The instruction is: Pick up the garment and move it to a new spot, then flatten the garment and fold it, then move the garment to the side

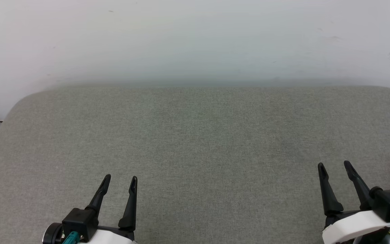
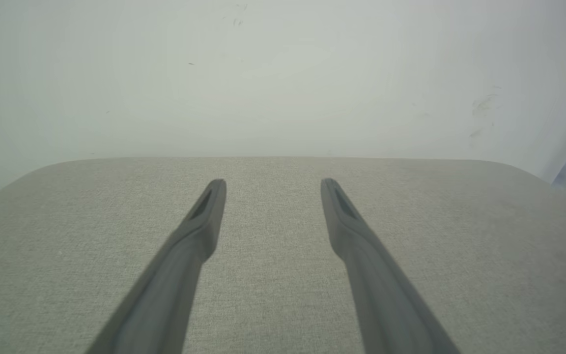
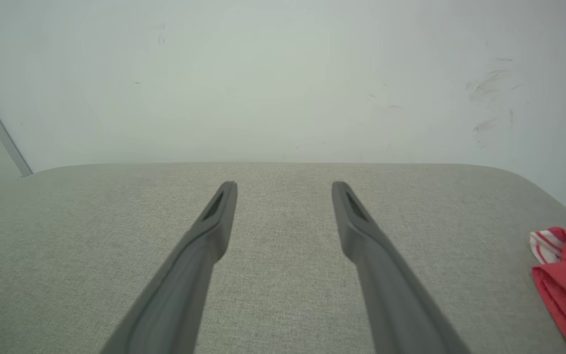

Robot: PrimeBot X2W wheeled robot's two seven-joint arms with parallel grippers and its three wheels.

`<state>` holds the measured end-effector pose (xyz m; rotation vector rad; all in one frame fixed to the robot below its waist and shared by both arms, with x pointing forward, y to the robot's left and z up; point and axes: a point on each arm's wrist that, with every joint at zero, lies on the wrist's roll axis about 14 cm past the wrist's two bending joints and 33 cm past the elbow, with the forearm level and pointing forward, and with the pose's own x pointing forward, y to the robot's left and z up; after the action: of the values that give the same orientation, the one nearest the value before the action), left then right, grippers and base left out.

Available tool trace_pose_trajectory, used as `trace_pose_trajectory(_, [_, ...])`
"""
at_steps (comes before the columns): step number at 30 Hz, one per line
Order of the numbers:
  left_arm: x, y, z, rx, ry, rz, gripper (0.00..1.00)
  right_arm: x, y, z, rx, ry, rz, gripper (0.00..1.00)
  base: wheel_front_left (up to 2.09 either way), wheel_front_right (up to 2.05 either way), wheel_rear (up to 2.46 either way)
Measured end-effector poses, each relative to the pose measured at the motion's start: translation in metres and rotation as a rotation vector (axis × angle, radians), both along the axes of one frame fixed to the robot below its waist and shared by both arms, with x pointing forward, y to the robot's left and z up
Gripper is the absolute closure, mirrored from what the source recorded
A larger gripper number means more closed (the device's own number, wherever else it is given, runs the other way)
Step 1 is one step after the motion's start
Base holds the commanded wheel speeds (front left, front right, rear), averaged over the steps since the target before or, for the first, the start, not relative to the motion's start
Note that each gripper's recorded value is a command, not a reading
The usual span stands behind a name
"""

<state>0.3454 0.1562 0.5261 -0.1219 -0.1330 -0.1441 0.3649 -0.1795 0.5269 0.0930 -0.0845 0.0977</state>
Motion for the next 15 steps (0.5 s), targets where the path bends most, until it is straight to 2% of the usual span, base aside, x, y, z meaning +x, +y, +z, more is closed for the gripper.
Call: trace_pose_trajectory(15, [-0.0007,0.0027,0.0046,0.001,-0.02,0.004,0.0,-0.0005,0.0028,-0.003,0.011,-0.002,0.003,0.0,0.0,0.0,0.0])
